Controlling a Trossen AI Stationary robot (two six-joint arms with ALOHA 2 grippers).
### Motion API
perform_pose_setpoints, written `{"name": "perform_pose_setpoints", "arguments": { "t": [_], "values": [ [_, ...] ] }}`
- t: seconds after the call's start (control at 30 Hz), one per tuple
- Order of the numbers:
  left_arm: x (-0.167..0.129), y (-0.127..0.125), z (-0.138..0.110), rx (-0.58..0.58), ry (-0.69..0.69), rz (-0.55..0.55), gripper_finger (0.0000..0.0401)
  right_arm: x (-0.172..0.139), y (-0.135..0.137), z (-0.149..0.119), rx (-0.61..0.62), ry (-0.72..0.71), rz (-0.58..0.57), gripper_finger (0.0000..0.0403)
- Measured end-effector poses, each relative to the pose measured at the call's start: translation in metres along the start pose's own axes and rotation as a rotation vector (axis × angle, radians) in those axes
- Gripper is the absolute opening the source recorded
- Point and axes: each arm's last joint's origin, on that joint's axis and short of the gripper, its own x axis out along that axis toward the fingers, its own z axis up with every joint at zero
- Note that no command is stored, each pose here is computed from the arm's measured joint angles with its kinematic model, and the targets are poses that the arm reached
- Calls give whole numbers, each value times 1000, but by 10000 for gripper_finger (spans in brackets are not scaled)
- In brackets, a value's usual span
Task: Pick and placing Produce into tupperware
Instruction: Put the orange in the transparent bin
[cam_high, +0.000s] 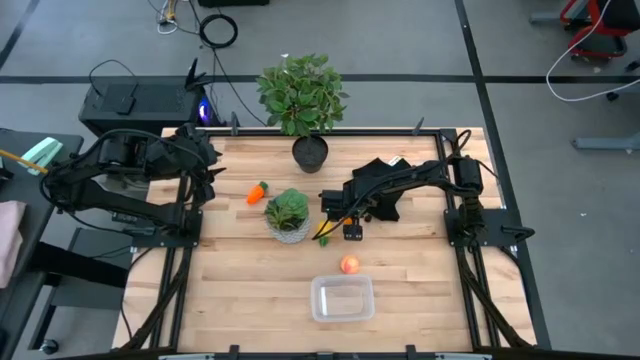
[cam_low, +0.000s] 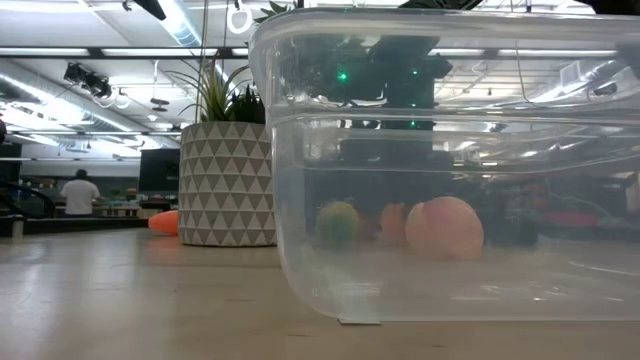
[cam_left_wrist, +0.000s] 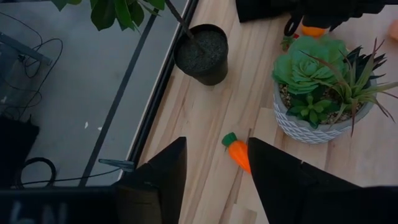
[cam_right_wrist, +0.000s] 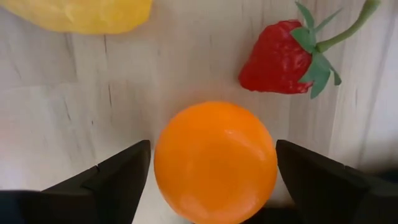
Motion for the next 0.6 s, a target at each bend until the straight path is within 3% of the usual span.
{"name": "perform_pose_setpoints", "arguments": {
  "t": [0.4, 0.6],
  "values": [
    [0, 0, 0, 0, 0, 0, 172, -1, 0, 0, 0, -3, 0, 268],
    [0, 0, 0, 0, -1, 0, 172, -7, 0, 1, 2, -31, 1, 254]
  ]
}}
